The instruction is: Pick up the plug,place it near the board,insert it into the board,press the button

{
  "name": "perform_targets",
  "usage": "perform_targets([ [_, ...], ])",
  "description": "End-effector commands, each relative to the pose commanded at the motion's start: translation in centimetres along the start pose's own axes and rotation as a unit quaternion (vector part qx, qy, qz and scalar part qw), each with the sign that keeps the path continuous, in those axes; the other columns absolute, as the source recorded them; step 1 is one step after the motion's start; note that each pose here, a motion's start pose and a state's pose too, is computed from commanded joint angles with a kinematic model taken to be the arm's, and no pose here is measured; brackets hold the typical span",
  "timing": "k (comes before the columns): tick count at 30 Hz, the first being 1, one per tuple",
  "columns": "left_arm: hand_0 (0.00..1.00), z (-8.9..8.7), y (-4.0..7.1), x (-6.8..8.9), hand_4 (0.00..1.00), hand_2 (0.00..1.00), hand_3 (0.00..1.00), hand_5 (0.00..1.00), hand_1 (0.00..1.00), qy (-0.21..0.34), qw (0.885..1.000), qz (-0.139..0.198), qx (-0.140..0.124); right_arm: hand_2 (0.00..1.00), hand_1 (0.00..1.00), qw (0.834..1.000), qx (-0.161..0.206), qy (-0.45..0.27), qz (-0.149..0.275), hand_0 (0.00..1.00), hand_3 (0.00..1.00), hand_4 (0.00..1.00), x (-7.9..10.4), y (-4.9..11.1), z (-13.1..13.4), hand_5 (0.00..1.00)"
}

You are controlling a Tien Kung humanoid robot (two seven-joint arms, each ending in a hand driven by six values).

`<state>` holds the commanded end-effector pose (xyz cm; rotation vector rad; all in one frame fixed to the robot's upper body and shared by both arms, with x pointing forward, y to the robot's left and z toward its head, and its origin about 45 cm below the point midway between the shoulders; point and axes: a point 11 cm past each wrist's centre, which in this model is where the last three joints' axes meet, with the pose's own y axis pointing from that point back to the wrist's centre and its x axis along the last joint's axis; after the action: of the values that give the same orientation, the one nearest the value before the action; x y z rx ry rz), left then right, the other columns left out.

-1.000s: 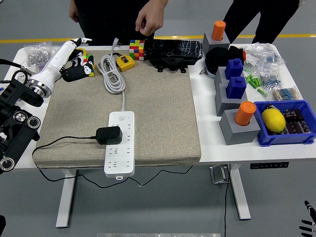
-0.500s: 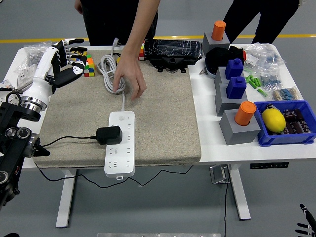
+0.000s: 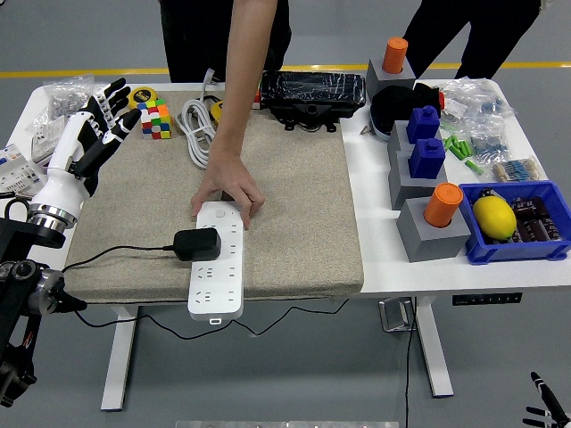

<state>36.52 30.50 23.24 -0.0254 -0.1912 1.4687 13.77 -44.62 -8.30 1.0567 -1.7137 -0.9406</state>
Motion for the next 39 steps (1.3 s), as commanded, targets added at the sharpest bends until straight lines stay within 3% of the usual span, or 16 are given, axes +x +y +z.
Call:
perform_targets([
  [10, 0.981, -0.4, 1.4, -0.1, 0.998, 0.978, 0.975, 0.998, 0.998, 0.022, 1.0, 0.017, -0.001, 0.705, 0.752, 1.0, -0.012, -0.002, -0.006, 0.856, 0.763, 0.998, -0.7, 0.0, 1.6, 0.998],
  [21, 0.944, -0.7, 1.9, -0.4, 0.998, 0.962, 0.974, 0.998, 0.984, 0.023, 1.0, 0.021, 0.0, 0.705, 0.752, 1.0, -0.015, 0.003, -0.009, 0.856, 0.764, 0.998, -0.9, 0.0, 2.0, 0.998],
  [25, 0.944, -0.6, 1.9, -0.1, 0.998, 0.962, 0.974, 0.998, 0.984, -0.002, 1.0, 0.014, 0.006, 0.705, 0.752, 1.0, -0.015, 0.005, -0.008, 0.856, 0.764, 0.998, -0.8, 0.0, 2.0, 0.998],
  [26, 0.952, -0.5, 1.9, 0.1, 0.998, 0.956, 0.98, 0.666, 0.971, -0.023, 1.0, 0.003, 0.012, 0.705, 0.752, 1.0, -0.015, 0.006, -0.009, 0.856, 0.764, 0.998, -0.8, 0.0, 1.9, 0.998],
  [28, 0.952, -0.1, 1.8, 0.4, 0.998, 0.956, 0.98, 0.666, 0.971, -0.077, 0.996, -0.025, 0.027, 0.705, 0.752, 1.0, -0.014, 0.006, -0.009, 0.856, 0.764, 0.998, -0.9, 0.0, 1.8, 0.998],
  [31, 0.952, 0.6, 1.7, 0.9, 0.998, 0.956, 0.98, 0.666, 0.971, -0.177, 0.98, -0.071, 0.052, 0.705, 0.752, 1.0, -0.011, 0.004, -0.009, 0.856, 0.764, 0.998, -0.9, 0.0, 1.5, 0.998],
  [32, 0.971, 0.7, 1.7, 1.1, 0.998, 0.995, 0.998, 0.552, 0.998, -0.198, 0.975, -0.082, 0.057, 0.705, 0.752, 1.0, -0.01, 0.004, -0.008, 0.856, 0.764, 0.998, -0.8, 0.0, 1.3, 0.998],
  [37, 0.971, 1.7, 2.0, 0.7, 0.998, 0.995, 0.998, 0.552, 0.998, -0.273, 0.95, -0.131, 0.07, 0.705, 0.752, 1.0, -0.004, 0.0, -0.007, 0.856, 0.764, 0.998, -0.7, 0.0, 0.6, 0.998],
  [38, 0.998, 1.7, 2.1, 0.5, 0.998, 0.998, 0.998, 0.415, 0.998, -0.286, 0.946, -0.138, 0.073, 0.705, 0.752, 1.0, -0.003, 0.0, -0.006, 0.855, 0.764, 0.998, -0.7, 0.0, 0.4, 0.998],
  [39, 0.998, 1.5, 2.2, 0.2, 0.998, 0.998, 0.998, 0.415, 0.998, -0.298, 0.94, -0.147, 0.078, 0.705, 0.752, 1.0, -0.002, -0.001, -0.005, 0.855, 0.764, 0.998, -0.7, 0.0, 0.3, 0.998],
])
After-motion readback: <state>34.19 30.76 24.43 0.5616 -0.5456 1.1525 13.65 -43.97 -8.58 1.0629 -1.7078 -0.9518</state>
